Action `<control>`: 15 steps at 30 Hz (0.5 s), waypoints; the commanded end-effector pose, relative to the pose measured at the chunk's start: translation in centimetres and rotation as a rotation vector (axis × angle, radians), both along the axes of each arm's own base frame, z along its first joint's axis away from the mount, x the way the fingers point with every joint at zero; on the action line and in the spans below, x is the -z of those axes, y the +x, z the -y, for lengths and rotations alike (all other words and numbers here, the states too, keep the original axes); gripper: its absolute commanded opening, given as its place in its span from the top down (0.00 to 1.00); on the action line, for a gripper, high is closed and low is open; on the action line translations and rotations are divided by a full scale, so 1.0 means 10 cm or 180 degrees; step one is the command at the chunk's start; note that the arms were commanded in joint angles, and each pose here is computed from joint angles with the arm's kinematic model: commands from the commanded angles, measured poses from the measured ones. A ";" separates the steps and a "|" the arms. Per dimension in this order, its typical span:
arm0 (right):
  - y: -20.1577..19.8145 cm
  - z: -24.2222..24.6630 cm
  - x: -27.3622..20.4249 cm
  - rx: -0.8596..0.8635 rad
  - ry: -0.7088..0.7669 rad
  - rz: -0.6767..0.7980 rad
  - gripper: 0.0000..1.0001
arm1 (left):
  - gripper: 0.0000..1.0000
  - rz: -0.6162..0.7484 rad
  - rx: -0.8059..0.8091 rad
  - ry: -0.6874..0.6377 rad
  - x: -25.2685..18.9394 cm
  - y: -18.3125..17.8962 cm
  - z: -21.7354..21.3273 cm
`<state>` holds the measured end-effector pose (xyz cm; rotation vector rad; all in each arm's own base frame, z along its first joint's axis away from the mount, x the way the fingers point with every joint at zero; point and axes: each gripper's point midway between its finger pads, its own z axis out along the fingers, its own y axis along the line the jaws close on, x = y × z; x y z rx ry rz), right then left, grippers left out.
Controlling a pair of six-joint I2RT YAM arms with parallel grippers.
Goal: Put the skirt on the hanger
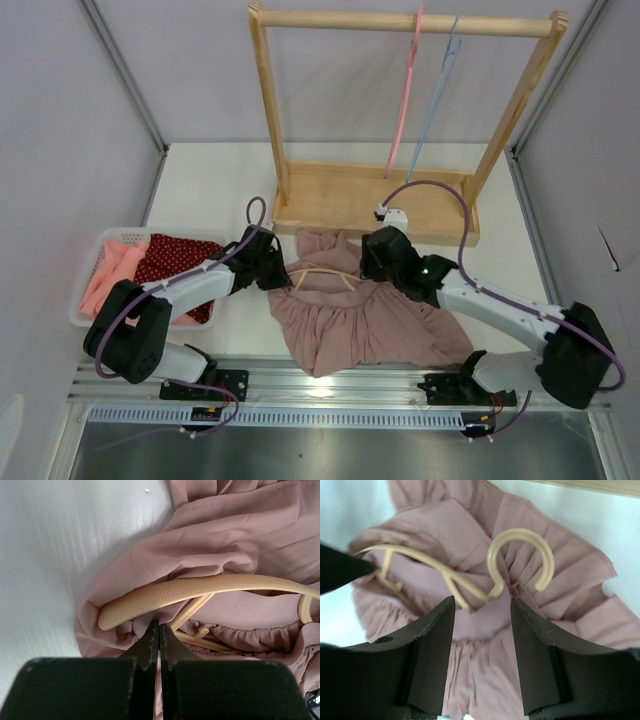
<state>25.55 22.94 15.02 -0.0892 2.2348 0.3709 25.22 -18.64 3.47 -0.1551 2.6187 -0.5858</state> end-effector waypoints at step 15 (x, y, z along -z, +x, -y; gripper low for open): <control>0.43 -0.28 0.61 0.0379 -0.0230 -0.0423 0.51 | 1.00 0.0146 0.0039 -0.0088 -0.11 0.11 0.10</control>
